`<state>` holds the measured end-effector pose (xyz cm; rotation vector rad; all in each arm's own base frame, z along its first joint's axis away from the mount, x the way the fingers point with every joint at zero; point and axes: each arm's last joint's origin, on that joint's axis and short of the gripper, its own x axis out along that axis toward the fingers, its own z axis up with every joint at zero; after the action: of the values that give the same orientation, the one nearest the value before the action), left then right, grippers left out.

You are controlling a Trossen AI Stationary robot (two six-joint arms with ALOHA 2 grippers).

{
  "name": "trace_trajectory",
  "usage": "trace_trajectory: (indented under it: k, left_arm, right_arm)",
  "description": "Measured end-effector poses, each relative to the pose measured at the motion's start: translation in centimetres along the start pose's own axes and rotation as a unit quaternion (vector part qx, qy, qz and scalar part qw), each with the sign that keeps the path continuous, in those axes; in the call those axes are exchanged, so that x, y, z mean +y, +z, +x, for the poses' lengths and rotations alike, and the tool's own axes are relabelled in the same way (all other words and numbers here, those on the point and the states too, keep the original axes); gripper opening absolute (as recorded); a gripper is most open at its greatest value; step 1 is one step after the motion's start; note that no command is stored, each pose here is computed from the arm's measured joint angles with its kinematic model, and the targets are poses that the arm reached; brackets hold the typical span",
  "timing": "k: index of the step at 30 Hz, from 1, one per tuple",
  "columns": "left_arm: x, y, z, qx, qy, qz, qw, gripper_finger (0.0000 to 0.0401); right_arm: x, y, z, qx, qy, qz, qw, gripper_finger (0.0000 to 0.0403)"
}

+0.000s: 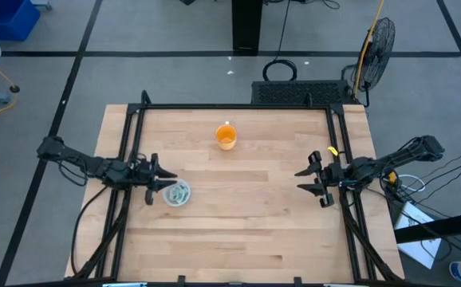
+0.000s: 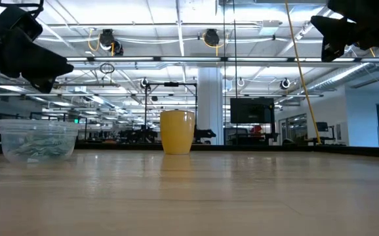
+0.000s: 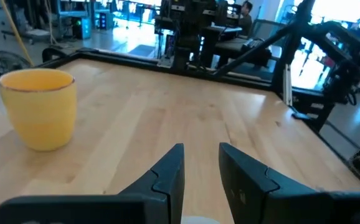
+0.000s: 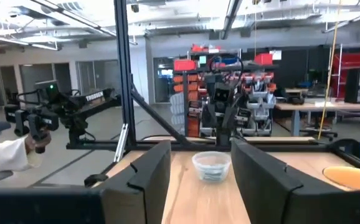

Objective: Pick and place Stevia / Truvia into bins
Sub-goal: Return to Home Position

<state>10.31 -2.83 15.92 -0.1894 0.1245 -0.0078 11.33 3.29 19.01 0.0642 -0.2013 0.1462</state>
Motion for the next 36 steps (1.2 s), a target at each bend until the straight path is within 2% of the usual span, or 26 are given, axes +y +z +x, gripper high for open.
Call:
trace_trajectory:
  k: [6, 11, 36]
  left_arm:
    - [0.01, -0.11, 0.05, 0.006, 0.001, 0.032, 0.999, 0.0104]
    - [0.02, -0.17, 0.08, 0.009, 0.003, 0.044, 0.999, 0.0104]
    - [0.01, -0.10, 0.09, 0.004, 0.004, 0.036, 0.999, 0.0104]
  right_arm:
    - [0.00, -0.02, 0.00, 0.001, 0.000, -0.001, 1.000, 0.0164]
    - [-0.01, -0.55, -0.02, 0.028, 0.000, -0.004, 1.000, 0.0164]
    - [0.00, -0.67, -0.03, 0.034, 0.000, -0.005, 0.999, 0.0164]
